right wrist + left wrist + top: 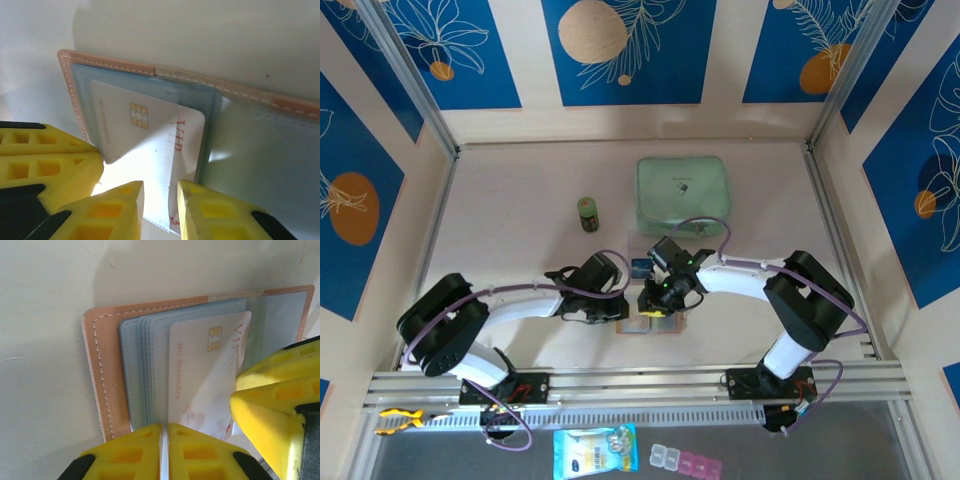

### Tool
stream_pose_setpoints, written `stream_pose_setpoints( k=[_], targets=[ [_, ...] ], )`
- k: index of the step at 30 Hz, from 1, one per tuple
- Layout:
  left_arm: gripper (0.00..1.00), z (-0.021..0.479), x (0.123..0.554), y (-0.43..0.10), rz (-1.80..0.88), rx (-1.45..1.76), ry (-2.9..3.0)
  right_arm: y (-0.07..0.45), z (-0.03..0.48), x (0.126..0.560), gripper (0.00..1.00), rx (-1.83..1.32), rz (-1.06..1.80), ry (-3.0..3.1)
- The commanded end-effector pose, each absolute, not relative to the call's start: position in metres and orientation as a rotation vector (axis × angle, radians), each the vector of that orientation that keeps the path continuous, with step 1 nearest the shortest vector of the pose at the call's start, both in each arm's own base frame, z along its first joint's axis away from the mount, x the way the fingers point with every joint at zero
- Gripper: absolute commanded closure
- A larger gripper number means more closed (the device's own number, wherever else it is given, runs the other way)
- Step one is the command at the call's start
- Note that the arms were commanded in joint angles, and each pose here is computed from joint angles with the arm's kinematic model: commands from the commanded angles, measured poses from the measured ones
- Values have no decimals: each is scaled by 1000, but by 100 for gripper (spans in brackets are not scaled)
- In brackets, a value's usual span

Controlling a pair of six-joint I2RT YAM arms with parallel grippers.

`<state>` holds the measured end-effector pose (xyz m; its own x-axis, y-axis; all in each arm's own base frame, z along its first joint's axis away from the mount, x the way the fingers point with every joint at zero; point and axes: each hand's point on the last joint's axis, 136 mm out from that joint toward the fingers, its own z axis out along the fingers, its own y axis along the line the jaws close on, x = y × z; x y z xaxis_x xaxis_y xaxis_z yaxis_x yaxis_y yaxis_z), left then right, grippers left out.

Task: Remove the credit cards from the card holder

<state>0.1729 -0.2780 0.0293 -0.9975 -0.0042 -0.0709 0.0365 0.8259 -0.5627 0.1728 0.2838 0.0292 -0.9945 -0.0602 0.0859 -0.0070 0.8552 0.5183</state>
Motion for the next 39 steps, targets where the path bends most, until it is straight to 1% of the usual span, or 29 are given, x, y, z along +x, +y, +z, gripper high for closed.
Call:
stream_pose_setpoints(
  k=[1, 10, 26, 31, 39],
  targets=[
    [88, 21, 170, -267, -859, -13, 2960, 276, 27, 170, 74, 69, -734, -2948],
    [88, 24, 171, -267, -857, -11, 2953, 272, 31, 172, 74, 98, -690, -2987],
    [89, 48, 183, -288, -950, 59, 2900, 269, 50, 172, 74, 76, -812, -3001],
    [93, 45, 184, -292, -956, 72, 2902, 268, 50, 174, 74, 40, -859, -2986],
    [93, 35, 181, -294, -961, 81, 2935, 269, 43, 173, 74, 38, -866, -2959]
  ],
)
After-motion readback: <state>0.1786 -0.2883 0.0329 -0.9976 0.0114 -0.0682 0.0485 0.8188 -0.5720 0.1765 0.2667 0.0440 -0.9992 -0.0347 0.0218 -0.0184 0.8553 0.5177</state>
